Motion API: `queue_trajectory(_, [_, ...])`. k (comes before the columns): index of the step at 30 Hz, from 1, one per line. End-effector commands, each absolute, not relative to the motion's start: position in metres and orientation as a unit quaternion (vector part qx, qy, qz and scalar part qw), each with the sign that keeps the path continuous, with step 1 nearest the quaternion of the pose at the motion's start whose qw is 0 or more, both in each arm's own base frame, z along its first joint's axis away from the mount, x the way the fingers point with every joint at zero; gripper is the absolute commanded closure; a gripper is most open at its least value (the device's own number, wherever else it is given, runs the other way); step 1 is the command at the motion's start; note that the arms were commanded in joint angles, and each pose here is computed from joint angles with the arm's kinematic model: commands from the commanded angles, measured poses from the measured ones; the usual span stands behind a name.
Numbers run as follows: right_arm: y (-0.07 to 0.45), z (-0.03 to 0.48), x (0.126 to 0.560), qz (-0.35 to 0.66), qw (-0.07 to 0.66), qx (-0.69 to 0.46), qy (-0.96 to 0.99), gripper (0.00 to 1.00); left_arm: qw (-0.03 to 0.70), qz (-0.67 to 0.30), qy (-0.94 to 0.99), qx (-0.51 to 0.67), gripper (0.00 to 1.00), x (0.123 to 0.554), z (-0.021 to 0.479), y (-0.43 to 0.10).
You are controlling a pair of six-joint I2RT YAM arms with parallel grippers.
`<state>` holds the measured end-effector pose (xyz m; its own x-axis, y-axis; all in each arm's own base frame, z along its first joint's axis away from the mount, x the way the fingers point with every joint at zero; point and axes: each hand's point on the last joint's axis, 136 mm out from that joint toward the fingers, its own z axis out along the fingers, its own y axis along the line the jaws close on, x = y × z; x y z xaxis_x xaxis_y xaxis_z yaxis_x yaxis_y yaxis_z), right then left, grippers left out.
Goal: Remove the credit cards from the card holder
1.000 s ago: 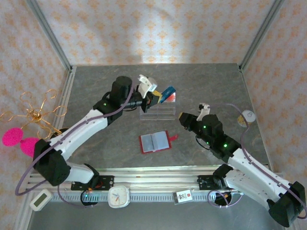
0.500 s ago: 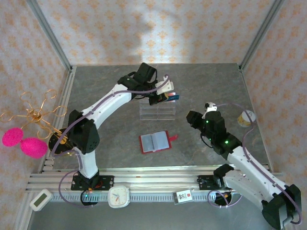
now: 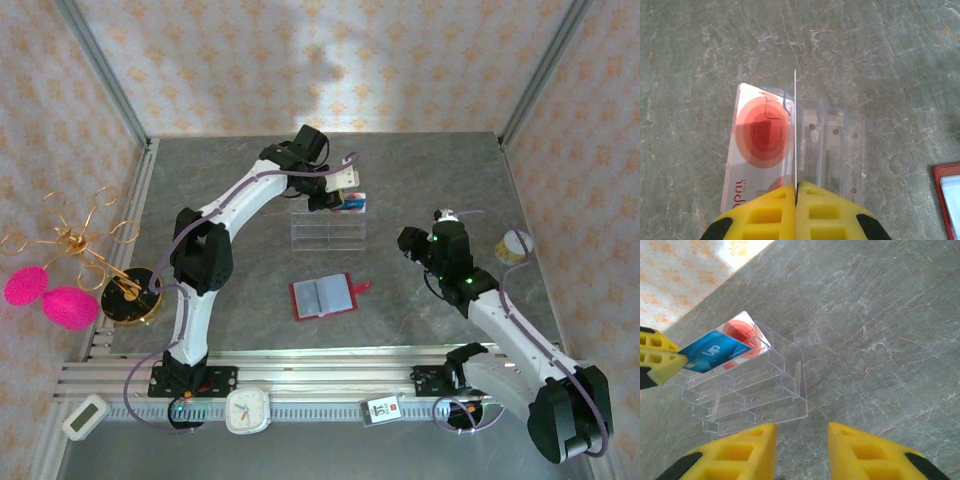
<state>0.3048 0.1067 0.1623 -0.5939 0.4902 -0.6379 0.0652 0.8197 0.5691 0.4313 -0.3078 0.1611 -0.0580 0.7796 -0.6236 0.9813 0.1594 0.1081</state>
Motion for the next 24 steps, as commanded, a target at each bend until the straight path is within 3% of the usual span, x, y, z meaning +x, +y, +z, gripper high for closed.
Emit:
queue_trajectory(1, [0.109, 0.185, 0.316, 0.263, 0.449, 0.148, 0.841, 0.69, 0.283, -0.193, 0.682, 0.646, 1.00, 0.422, 0.165, -0.315])
queue_trajectory(24, [0.111, 0.181, 0.320, 0.265, 0.442, 0.148, 0.844, 0.69, 0.265, -0.204, 0.683, 0.649, 1.00, 0.427, 0.136, -0.317])
